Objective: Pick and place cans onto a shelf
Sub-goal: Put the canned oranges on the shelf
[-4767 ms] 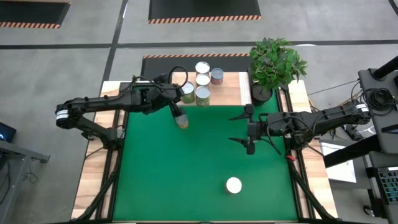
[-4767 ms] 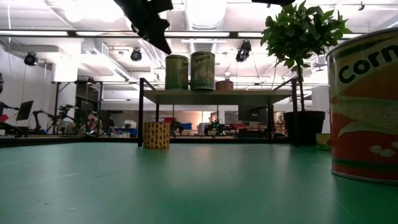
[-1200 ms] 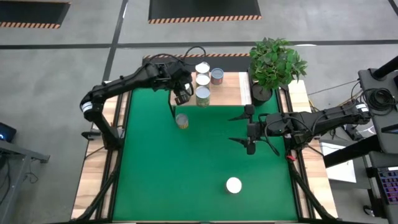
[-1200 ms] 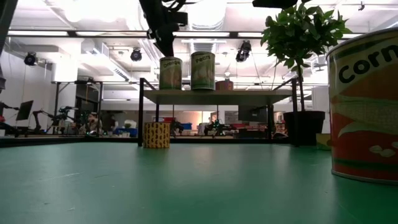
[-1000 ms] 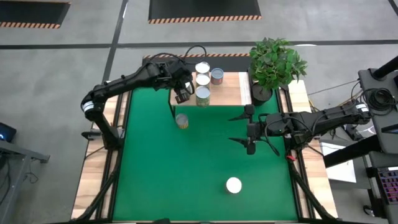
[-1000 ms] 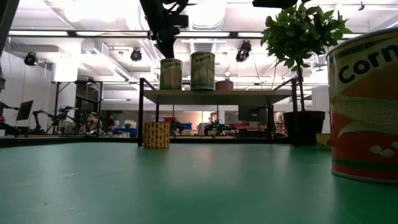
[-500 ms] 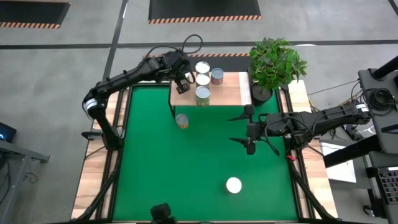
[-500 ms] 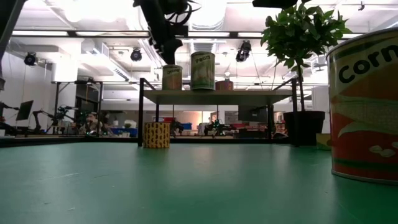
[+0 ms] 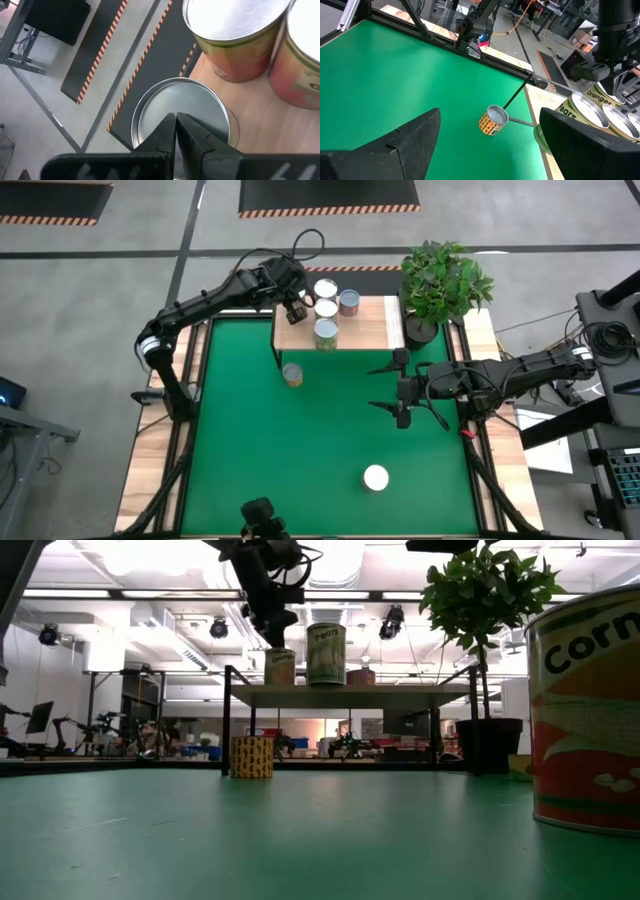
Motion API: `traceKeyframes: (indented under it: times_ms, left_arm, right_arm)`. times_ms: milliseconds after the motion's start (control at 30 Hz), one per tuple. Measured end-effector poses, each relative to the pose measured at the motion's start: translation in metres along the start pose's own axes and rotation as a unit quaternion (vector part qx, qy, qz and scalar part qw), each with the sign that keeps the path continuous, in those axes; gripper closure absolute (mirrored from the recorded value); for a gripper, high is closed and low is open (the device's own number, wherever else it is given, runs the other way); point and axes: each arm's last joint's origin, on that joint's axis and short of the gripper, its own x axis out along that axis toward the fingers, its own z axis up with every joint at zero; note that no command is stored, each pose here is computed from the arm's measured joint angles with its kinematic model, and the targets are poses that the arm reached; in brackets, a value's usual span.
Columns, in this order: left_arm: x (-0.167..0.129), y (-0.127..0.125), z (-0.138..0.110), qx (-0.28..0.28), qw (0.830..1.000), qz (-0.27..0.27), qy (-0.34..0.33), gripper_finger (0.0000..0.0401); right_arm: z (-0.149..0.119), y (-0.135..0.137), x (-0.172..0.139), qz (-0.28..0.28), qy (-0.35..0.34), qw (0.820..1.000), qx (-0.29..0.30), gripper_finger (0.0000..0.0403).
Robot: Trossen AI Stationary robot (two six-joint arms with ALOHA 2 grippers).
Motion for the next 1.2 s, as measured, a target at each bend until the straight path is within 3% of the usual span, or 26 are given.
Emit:
traceKeyframes:
  times_ms: [1200]
  left_arm:
    - [-0.024,-0.017,0.002,-0.023,0.999,-0.039,0.005,0.0401]
  right_arm:
    - [-0.001,0.0,0.0,0.001,0.003,1.0,0.001,0.0076]
